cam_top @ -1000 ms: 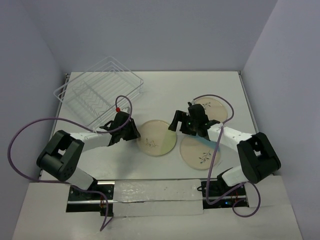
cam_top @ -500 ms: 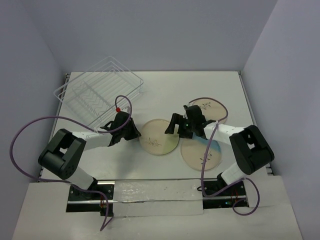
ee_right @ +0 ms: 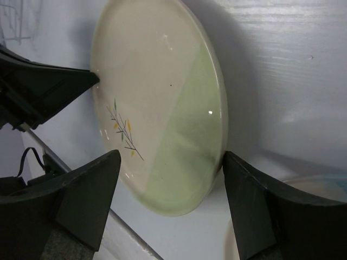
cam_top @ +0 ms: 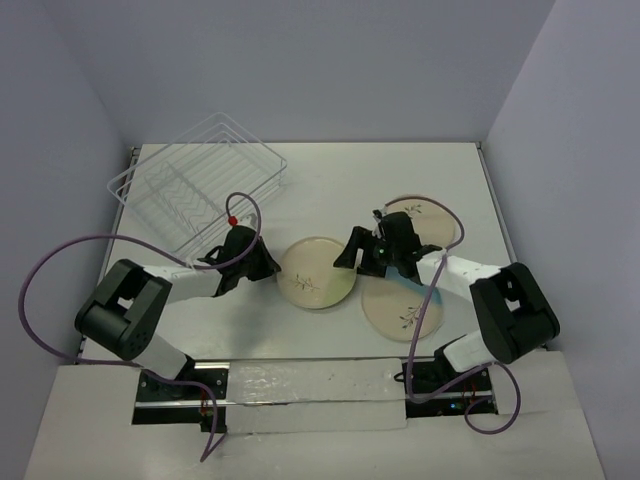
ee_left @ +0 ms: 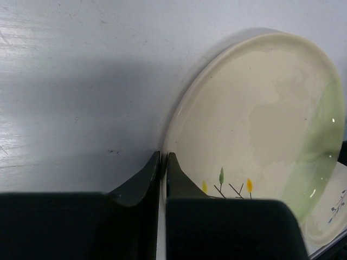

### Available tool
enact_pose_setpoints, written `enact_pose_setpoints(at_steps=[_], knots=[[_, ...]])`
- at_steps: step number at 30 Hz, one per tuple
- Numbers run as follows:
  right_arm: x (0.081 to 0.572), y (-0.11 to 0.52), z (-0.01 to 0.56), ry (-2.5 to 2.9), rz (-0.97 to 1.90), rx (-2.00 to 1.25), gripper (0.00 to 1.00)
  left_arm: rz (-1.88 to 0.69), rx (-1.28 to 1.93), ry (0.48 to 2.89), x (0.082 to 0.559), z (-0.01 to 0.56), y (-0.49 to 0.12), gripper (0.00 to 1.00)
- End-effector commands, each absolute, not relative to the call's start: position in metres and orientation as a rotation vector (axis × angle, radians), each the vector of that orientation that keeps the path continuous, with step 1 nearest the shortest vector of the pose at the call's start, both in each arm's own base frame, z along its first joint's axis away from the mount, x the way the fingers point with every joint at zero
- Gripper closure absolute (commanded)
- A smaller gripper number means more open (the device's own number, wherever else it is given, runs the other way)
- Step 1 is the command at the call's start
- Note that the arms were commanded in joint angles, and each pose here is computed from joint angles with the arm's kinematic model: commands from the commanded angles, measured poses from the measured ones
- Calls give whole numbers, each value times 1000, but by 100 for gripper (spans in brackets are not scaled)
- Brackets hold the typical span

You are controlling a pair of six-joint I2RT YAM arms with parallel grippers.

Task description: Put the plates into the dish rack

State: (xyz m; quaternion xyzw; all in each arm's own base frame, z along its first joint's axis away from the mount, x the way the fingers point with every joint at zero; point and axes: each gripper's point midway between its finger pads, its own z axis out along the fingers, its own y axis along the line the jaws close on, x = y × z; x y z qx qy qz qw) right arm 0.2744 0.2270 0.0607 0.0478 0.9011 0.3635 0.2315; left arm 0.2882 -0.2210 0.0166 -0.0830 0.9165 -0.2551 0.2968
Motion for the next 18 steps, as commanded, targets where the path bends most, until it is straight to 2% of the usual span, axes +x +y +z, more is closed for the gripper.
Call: enact_pose_setpoints(at_steps=[1, 7, 18], knots=[[266, 277, 161, 2160, 1410, -114, 21, -731, -174, 2563, 252, -8, -227, 100], [260, 281, 169, 2100, 1494, -121, 24, -823, -162, 2548, 249, -7, -237, 100], [267, 291, 154, 2157, 1482, -93, 33, -882, -139, 2503, 249, 3, -242, 100]])
